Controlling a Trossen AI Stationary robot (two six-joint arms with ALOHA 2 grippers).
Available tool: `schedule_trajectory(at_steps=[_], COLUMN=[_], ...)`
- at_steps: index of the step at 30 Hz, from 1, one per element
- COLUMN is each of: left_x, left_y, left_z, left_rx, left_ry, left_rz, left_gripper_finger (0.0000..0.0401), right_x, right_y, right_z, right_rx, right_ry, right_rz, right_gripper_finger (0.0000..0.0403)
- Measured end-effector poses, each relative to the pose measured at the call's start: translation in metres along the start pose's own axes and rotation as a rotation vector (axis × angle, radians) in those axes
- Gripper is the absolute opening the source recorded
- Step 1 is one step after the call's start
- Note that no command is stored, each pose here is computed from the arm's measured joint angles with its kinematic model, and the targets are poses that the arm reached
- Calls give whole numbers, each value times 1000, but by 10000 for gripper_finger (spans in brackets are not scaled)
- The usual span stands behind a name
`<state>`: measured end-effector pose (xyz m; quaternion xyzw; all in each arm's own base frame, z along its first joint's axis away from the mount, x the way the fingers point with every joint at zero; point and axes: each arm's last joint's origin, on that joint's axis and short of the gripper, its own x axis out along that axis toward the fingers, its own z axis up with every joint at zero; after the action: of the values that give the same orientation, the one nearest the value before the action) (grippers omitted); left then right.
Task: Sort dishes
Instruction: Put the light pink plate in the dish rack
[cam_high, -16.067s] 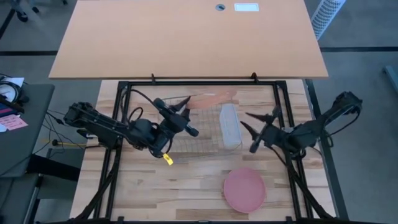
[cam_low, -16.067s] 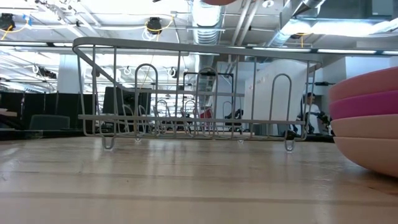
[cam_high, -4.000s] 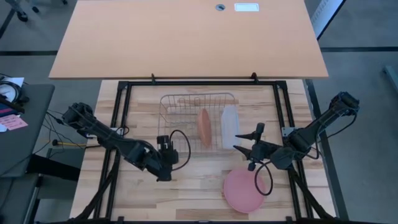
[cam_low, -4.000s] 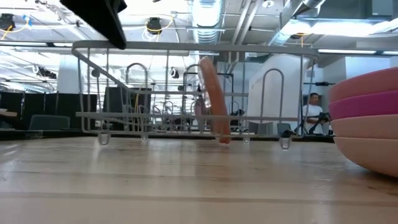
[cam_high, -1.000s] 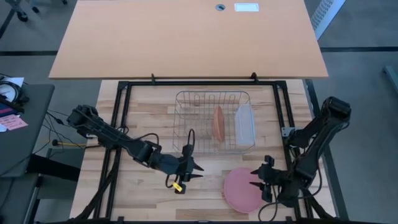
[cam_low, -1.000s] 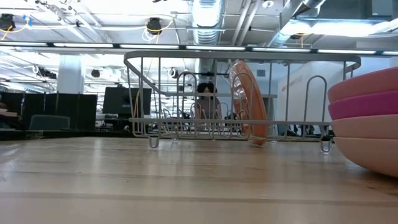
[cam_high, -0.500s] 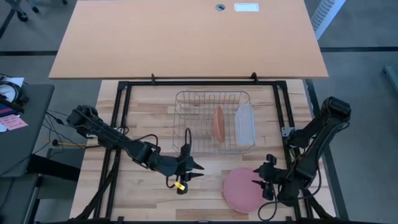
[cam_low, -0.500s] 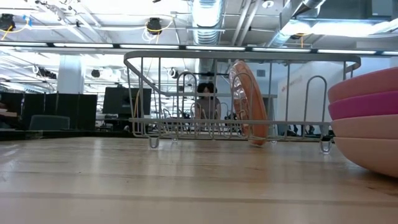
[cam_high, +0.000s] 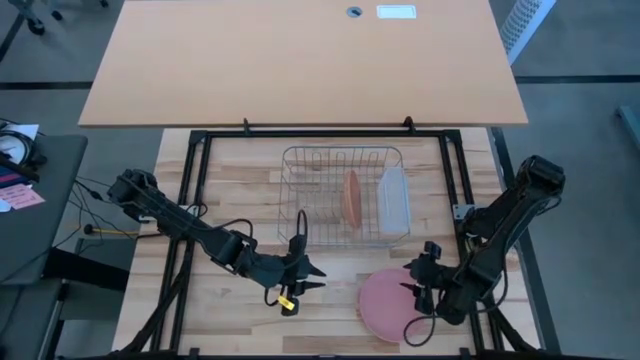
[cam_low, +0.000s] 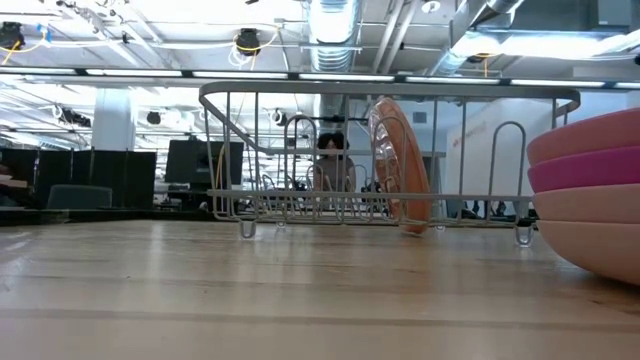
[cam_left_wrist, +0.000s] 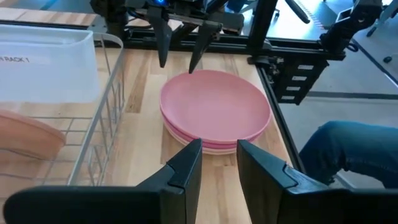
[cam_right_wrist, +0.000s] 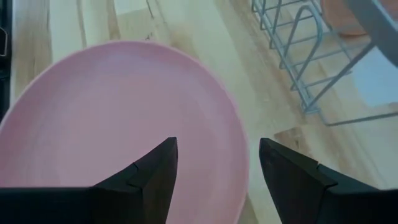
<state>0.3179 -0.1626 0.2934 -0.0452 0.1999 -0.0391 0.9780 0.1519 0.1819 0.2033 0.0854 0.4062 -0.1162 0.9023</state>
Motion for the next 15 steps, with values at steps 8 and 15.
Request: schedule_trajectory(at_steps=[8, 15], left_x=[15, 21], left_y=[3, 20], left_z=[-8, -3], left_rx=[123, 129], left_ry=[19, 9], left_rz=[20, 61], left_gripper_finger=[96, 96], right_x=[1, 1], right_y=[0, 0], right_z=[0, 0], right_rx=[-86, -123], right_ry=[41, 44], right_rz=[18, 18], right_gripper_finger=[233, 232])
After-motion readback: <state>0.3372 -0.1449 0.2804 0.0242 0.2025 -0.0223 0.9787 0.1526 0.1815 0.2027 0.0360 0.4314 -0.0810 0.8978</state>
